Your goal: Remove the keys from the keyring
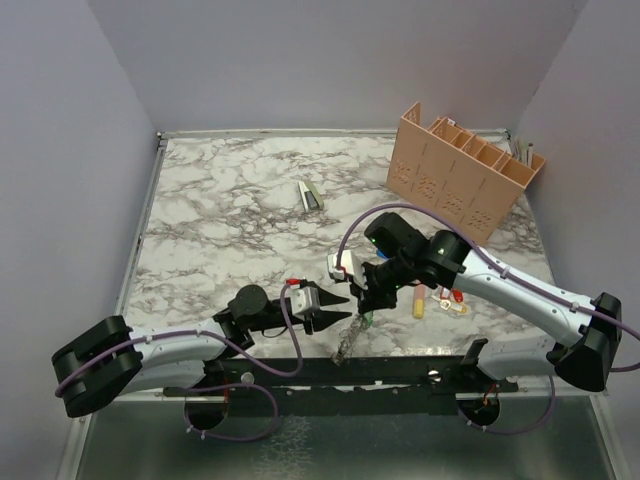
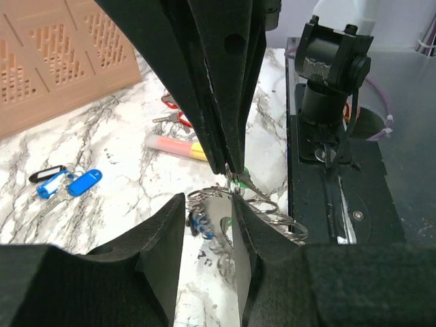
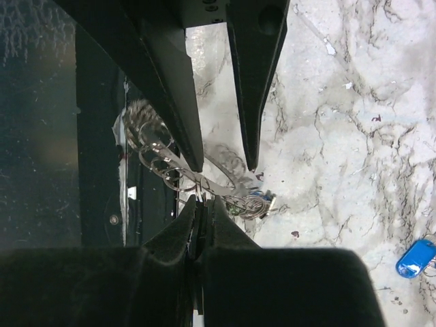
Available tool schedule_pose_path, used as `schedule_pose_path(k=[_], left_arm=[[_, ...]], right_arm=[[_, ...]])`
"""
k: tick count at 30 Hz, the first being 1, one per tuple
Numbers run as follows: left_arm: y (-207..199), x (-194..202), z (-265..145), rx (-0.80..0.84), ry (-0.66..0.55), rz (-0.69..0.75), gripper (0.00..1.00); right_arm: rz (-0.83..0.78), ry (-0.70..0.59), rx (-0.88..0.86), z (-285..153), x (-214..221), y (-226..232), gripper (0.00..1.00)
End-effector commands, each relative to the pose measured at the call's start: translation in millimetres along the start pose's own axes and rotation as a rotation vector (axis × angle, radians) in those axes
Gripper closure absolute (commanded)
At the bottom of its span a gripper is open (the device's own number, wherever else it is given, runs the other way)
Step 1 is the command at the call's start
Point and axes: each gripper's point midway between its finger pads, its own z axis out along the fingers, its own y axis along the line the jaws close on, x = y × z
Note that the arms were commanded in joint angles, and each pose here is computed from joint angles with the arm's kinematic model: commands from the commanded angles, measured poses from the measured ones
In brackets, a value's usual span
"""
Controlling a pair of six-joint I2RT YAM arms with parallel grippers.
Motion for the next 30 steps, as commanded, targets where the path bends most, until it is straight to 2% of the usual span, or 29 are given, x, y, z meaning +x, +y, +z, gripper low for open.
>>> schedule_pose_path(k=[1, 8, 20, 30], left_arm=[[-4.2, -1.8, 9.9, 0.047, 0.013, 0.0, 0.65], [-8.1, -6.2, 16.3, 0.086, 0.008, -0.001, 0.65], [-10.0, -4.2, 12.9, 0.082, 0.01, -0.028, 0.58], [-10.9, 1.4, 18.3, 0.087, 0.032, -0.061, 0.65]], right_arm=[[-0.011, -0.004, 0.0, -5.0, -5.4, 0.0, 0.99], [-0.005, -0.015, 0.009, -5.1, -7.7, -1.3, 0.99], [0.022, -0.033, 0.034, -3.9, -10.4, -4.8, 0.99], [0.062, -0.043, 0.068, -3.2, -12.5, -9.8, 0.99]])
